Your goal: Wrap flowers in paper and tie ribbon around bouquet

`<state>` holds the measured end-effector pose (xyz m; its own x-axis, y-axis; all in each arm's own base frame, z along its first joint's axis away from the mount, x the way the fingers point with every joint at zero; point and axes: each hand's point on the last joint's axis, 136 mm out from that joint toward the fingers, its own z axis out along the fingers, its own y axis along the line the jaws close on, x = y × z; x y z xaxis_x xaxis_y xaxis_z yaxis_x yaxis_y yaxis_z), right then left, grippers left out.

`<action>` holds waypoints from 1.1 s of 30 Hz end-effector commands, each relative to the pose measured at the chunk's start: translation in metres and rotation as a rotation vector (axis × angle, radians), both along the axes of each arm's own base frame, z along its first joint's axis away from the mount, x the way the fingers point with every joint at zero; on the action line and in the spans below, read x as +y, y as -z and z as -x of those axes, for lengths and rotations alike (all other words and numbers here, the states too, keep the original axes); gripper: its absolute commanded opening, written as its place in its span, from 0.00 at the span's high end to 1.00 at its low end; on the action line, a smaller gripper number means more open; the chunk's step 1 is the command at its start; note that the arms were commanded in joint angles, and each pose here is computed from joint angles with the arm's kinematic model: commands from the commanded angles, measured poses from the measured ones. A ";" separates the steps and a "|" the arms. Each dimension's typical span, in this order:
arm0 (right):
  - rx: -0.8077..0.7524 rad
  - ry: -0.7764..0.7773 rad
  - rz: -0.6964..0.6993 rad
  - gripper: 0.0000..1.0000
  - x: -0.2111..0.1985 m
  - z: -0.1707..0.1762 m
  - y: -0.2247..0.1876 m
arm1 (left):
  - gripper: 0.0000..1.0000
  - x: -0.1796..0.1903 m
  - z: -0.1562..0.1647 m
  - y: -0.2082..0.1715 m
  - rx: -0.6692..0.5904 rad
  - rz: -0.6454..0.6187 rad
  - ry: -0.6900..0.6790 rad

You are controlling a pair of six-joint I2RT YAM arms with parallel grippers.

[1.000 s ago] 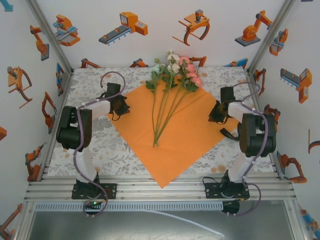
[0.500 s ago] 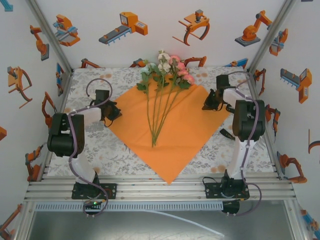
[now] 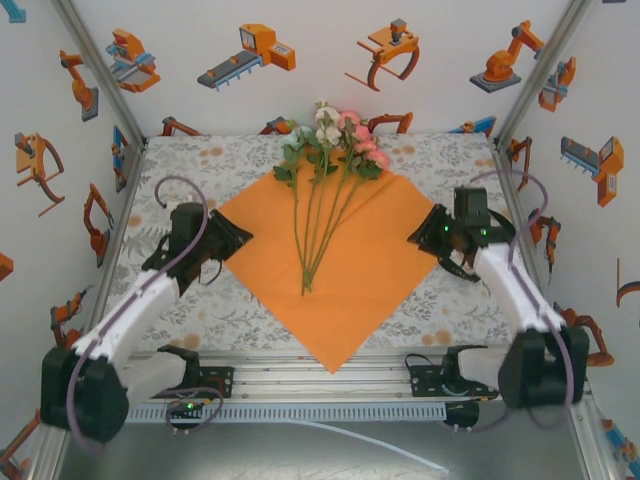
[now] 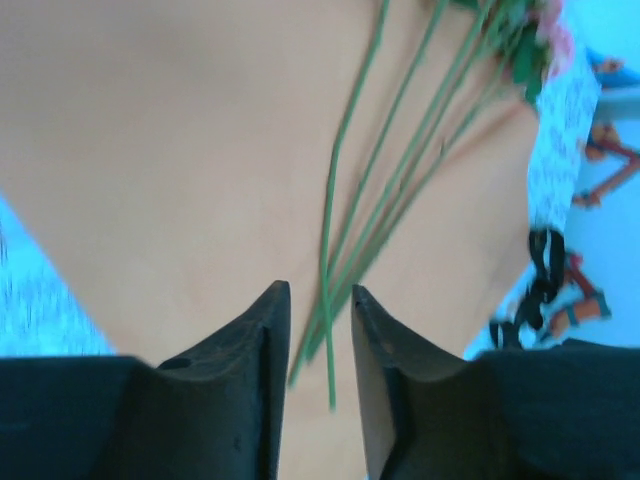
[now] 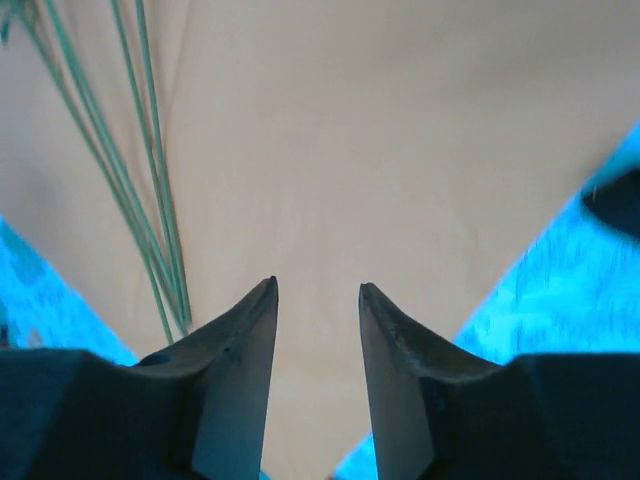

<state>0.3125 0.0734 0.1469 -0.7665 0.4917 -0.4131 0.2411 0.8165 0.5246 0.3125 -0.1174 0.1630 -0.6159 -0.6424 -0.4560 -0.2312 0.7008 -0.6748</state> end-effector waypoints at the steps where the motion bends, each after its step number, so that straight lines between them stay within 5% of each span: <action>1: 0.199 0.060 -0.059 0.53 0.012 0.073 0.049 | 0.57 0.019 0.067 0.065 0.260 0.039 -0.111; 5: 0.221 0.036 -0.200 0.44 0.048 0.109 0.073 | 0.43 0.013 0.104 0.091 0.322 0.162 -0.142; 12: 0.301 0.028 -0.174 0.41 0.049 0.135 0.116 | 0.24 -0.008 0.118 0.105 0.349 0.161 -0.021; 23: 0.226 -0.006 -0.226 0.41 0.065 0.109 0.128 | 0.24 -0.045 0.102 0.127 0.337 0.163 0.076; 33: 0.153 -0.072 -0.365 0.48 0.084 0.108 0.075 | 0.27 -0.050 0.111 0.122 0.355 0.143 0.045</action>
